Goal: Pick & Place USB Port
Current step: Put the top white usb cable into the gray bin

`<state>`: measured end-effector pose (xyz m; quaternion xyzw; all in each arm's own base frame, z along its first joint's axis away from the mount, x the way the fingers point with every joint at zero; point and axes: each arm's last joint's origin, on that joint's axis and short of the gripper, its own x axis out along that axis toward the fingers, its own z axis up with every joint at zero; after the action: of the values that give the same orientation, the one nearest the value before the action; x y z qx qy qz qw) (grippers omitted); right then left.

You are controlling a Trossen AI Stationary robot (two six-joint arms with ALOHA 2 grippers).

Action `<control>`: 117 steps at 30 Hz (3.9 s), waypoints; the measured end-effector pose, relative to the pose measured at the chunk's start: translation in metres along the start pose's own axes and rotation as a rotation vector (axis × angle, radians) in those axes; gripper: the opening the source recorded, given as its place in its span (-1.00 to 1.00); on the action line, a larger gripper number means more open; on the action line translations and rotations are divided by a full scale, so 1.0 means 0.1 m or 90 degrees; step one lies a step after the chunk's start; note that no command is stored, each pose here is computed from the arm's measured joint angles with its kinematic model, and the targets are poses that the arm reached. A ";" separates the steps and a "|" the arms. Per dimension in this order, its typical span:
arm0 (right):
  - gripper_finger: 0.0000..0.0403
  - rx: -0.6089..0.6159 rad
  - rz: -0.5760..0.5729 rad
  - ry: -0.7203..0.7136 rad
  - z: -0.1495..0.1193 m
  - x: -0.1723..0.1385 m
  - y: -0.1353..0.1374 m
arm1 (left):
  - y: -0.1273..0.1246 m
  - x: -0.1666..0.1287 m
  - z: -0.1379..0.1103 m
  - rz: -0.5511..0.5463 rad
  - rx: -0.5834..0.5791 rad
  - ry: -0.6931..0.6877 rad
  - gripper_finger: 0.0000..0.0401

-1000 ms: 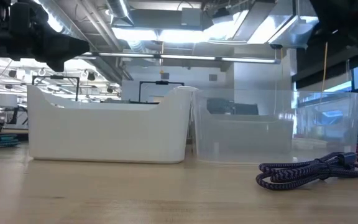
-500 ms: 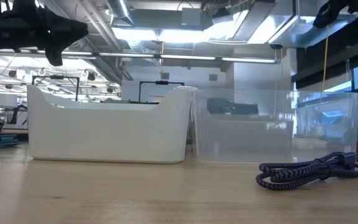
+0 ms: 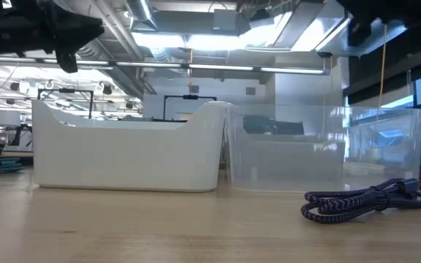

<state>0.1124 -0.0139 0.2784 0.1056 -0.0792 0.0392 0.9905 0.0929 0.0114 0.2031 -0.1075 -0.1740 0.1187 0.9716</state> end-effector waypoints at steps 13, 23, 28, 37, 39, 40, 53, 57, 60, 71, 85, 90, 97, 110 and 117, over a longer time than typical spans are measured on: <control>-0.59 -0.012 -0.205 0.346 0.29 0.43 -0.10 | -0.09 0.28 0.29 0.071 0.173 0.149 -0.62; -0.59 -0.017 -0.601 0.486 0.32 0.44 -0.34 | -0.07 0.59 0.34 0.146 0.241 0.243 -0.62; -0.59 0.111 -0.713 0.589 0.22 0.36 -0.55 | 0.00 0.63 0.32 0.178 0.257 0.260 -0.62; -0.59 0.212 -0.738 0.727 -0.01 0.36 -1.01 | 0.03 0.64 0.31 0.177 0.255 0.266 -0.62; -0.59 0.222 -0.738 0.754 -0.05 0.36 -1.09 | 0.02 0.64 0.31 0.159 0.249 0.268 -0.62; -0.59 0.222 -0.739 0.767 -0.08 0.36 -1.13 | 0.02 0.64 0.30 0.152 0.242 0.268 -0.62; -0.59 0.207 -0.735 0.859 -0.26 0.39 -1.34 | 0.02 0.63 0.29 0.146 0.226 0.278 -0.62; -0.55 0.180 -0.722 0.872 -0.26 0.39 -1.35 | 0.02 0.62 0.27 0.148 0.227 0.292 -0.62; -0.44 0.190 -0.710 0.872 -0.26 0.39 -1.35 | 0.02 0.62 0.26 0.149 0.228 0.298 -0.62; -0.18 0.235 -0.667 0.869 -0.76 0.23 -1.35 | 0.02 0.62 0.26 0.151 0.219 0.298 -0.62; -0.18 0.229 -0.686 0.811 -1.09 0.09 -1.44 | 0.02 0.62 0.26 0.152 0.168 0.293 -0.62; -0.18 0.231 -0.694 0.798 -1.22 0.05 -1.49 | 0.02 0.62 0.26 0.152 0.167 0.293 -0.62; -0.49 0.230 -0.691 0.790 -1.24 0.06 -1.50 | 0.02 0.62 0.26 0.150 0.159 0.293 -0.62; -0.71 0.190 -0.689 0.807 -1.19 0.13 -1.46 | 0.02 0.62 0.26 0.150 0.160 0.293 -0.62; -0.71 0.099 -0.685 0.805 -0.78 0.41 -1.33 | 0.02 0.62 0.26 0.154 0.161 0.292 -0.62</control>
<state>0.1765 -0.1241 0.1826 0.1551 0.5560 -0.3821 0.7216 0.1395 0.0342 0.2458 -0.0297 0.0806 0.2268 0.9702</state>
